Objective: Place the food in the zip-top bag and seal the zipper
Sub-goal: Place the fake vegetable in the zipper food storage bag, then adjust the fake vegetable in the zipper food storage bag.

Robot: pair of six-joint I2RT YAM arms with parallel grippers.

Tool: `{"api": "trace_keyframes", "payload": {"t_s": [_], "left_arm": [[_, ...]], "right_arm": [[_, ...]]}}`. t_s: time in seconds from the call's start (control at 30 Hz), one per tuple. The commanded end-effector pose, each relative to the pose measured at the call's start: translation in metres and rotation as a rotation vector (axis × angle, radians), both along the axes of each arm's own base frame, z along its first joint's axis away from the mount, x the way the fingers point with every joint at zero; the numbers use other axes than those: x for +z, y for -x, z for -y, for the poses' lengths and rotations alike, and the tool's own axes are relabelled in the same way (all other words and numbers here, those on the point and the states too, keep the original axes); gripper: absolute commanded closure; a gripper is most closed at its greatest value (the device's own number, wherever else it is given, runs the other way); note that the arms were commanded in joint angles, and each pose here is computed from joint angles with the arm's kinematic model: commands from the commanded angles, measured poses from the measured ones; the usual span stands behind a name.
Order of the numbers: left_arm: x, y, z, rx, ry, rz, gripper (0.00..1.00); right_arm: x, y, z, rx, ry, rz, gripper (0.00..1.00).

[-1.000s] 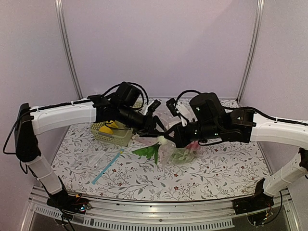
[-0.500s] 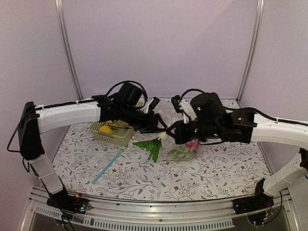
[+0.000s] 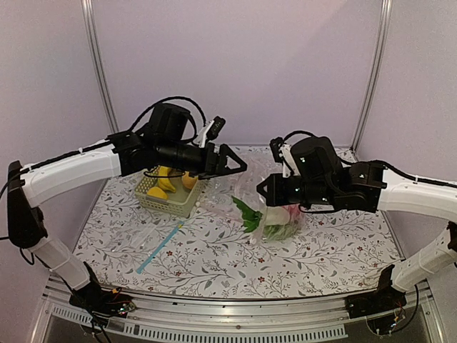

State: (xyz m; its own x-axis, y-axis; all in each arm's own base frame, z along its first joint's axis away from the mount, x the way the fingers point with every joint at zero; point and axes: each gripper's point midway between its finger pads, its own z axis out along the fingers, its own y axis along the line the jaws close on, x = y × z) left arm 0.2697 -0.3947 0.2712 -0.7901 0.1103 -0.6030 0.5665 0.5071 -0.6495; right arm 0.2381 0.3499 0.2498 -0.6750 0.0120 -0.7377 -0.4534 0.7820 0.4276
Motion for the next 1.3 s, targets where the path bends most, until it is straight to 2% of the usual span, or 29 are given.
{"api": "trace_keyframes", "payload": {"t_s": [0.0, 0.27, 0.43, 0.53, 0.77, 1.07, 1.27], "left_arm": [[0.02, 0.011, -0.023, 0.009, 0.018, 0.057, 0.18], [-0.009, 0.04, -0.045, 0.052, -0.034, -0.014, 0.19], [-0.024, 0.057, -0.032, 0.051, -0.025, -0.066, 0.33], [-0.025, 0.063, -0.024, 0.053, -0.021, -0.06, 0.37], [-0.027, 0.059, -0.003, 0.072, 0.041, -0.065, 0.53], [-0.034, 0.052, 0.012, 0.076, 0.043, -0.082, 0.6], [-0.039, 0.049, 0.022, 0.067, 0.06, -0.096, 0.71]], "right_arm": [[0.006, -0.005, 0.013, -0.049, -0.017, 0.007, 1.0], [0.013, -0.008, 0.021, -0.079, -0.033, 0.018, 1.0], [0.019, -0.01, 0.02, -0.082, -0.04, 0.03, 1.0], [0.022, -0.011, 0.019, -0.086, -0.048, 0.031, 1.0], [0.024, -0.009, 0.015, -0.065, -0.059, 0.023, 1.0], [0.029, -0.008, 0.018, -0.068, -0.071, 0.028, 1.0], [0.028, -0.006, 0.017, -0.057, -0.063, 0.024, 1.0]]}}
